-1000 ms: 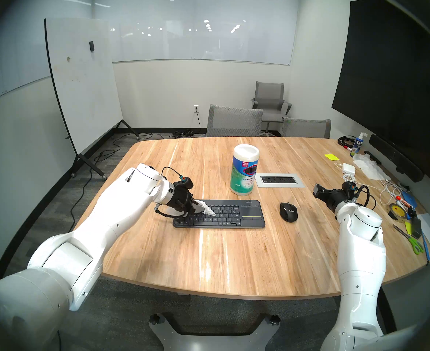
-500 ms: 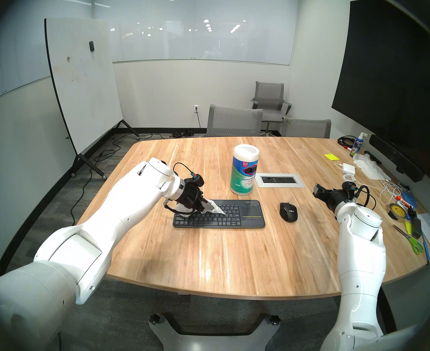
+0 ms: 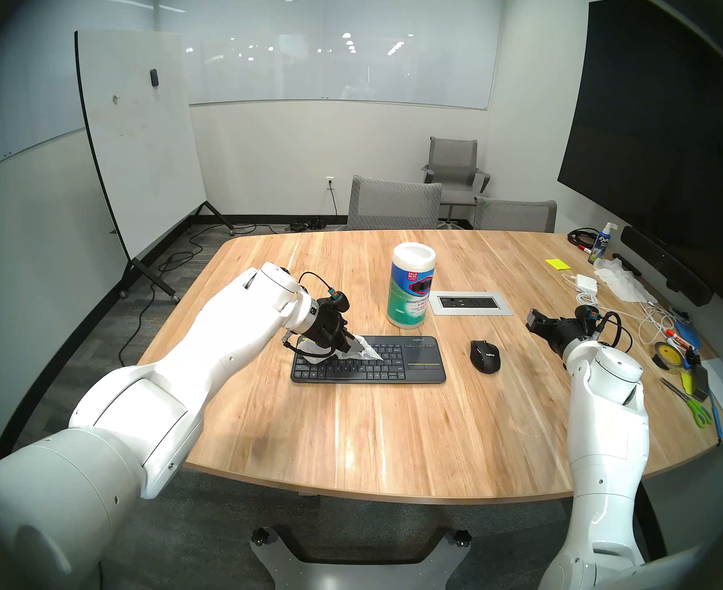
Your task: Wipe the keyboards and mice with a disinfecting wipe, then set the wipe down
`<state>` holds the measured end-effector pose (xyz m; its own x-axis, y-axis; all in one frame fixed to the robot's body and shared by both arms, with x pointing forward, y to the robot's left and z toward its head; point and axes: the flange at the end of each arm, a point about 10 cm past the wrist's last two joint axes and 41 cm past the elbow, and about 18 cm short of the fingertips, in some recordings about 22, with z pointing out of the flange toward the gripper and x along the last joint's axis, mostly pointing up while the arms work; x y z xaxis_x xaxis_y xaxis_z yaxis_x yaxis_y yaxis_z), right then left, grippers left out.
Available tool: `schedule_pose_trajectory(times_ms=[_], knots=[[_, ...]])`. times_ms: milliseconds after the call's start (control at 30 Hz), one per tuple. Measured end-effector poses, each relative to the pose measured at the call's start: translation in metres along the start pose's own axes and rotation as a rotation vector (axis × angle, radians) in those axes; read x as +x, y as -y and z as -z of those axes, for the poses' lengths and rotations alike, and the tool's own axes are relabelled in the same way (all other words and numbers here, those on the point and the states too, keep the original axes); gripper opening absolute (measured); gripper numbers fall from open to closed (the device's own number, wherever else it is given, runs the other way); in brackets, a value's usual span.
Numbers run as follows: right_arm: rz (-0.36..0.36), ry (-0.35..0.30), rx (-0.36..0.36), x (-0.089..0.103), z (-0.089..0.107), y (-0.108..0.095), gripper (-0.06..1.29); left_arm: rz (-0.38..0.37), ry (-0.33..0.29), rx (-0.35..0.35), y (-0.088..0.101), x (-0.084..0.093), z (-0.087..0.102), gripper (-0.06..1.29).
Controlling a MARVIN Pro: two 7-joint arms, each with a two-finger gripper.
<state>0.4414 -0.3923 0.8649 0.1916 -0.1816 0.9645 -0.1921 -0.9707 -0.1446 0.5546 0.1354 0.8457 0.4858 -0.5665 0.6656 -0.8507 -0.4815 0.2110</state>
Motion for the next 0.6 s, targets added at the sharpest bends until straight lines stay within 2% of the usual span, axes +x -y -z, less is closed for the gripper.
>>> schedule_pose_trajectory(times_ms=[600], knots=[[0.0,0.0,0.0,0.0,0.0,0.0,1.23,-0.013,-0.018,0.044,0.007,0.037,-0.006,-0.02]])
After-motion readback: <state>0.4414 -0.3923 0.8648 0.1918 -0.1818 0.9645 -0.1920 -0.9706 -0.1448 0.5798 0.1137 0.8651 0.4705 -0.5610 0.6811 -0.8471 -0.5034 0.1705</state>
